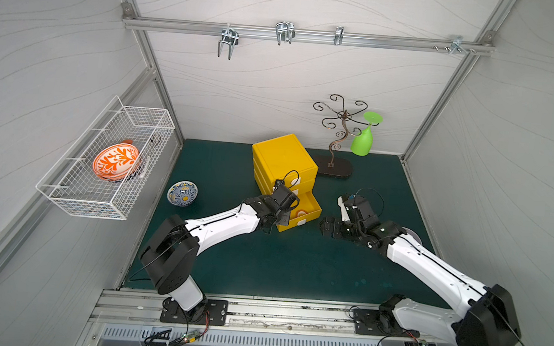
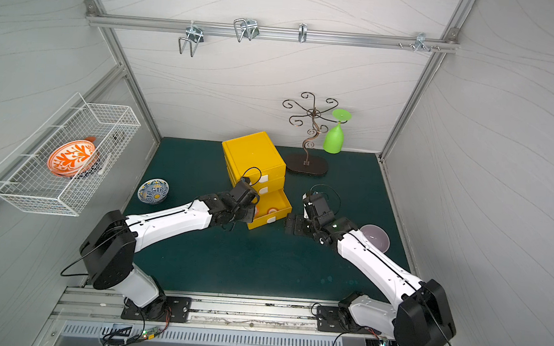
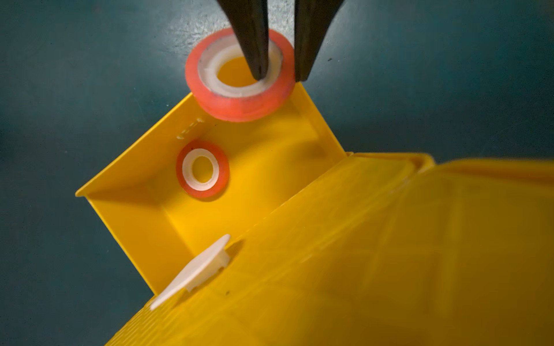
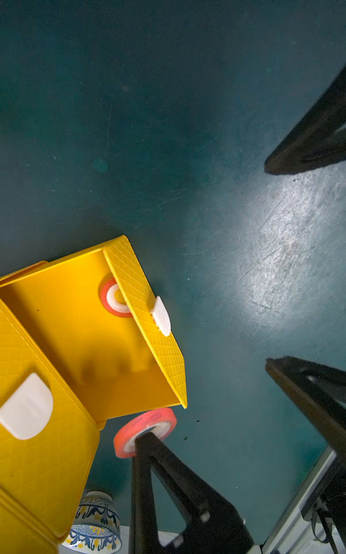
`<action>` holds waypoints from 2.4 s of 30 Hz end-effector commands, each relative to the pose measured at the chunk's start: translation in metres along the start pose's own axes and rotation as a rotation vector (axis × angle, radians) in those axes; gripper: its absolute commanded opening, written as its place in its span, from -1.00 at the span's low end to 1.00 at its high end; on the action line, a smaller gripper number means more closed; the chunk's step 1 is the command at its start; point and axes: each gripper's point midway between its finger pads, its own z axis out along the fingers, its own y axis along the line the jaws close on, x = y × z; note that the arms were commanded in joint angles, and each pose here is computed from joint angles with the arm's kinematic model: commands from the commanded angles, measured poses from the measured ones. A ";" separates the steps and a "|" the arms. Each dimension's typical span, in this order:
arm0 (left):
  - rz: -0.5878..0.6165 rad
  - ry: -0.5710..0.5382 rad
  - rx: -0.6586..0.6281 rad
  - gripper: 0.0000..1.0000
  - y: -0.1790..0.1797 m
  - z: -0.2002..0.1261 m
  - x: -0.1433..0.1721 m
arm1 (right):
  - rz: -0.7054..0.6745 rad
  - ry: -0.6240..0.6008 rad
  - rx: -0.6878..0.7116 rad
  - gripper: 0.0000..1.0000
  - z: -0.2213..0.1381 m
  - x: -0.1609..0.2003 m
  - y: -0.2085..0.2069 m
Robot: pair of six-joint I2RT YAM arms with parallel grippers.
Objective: Place the transparent tape into the drawer according to color
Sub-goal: Place the tape in the drawer, then close the drawer of the storage box.
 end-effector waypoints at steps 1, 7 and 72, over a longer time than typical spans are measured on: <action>-0.002 -0.079 0.005 -0.72 -0.009 -0.002 -0.025 | 0.018 -0.004 0.003 0.98 0.002 0.002 -0.004; -0.002 -0.098 0.008 -0.09 -0.007 -0.009 -0.027 | 0.015 0.009 -0.003 0.98 0.007 0.006 -0.005; -0.336 -0.024 0.245 0.46 0.065 -0.049 -0.142 | -0.351 -0.241 -0.126 -0.08 0.107 0.005 0.058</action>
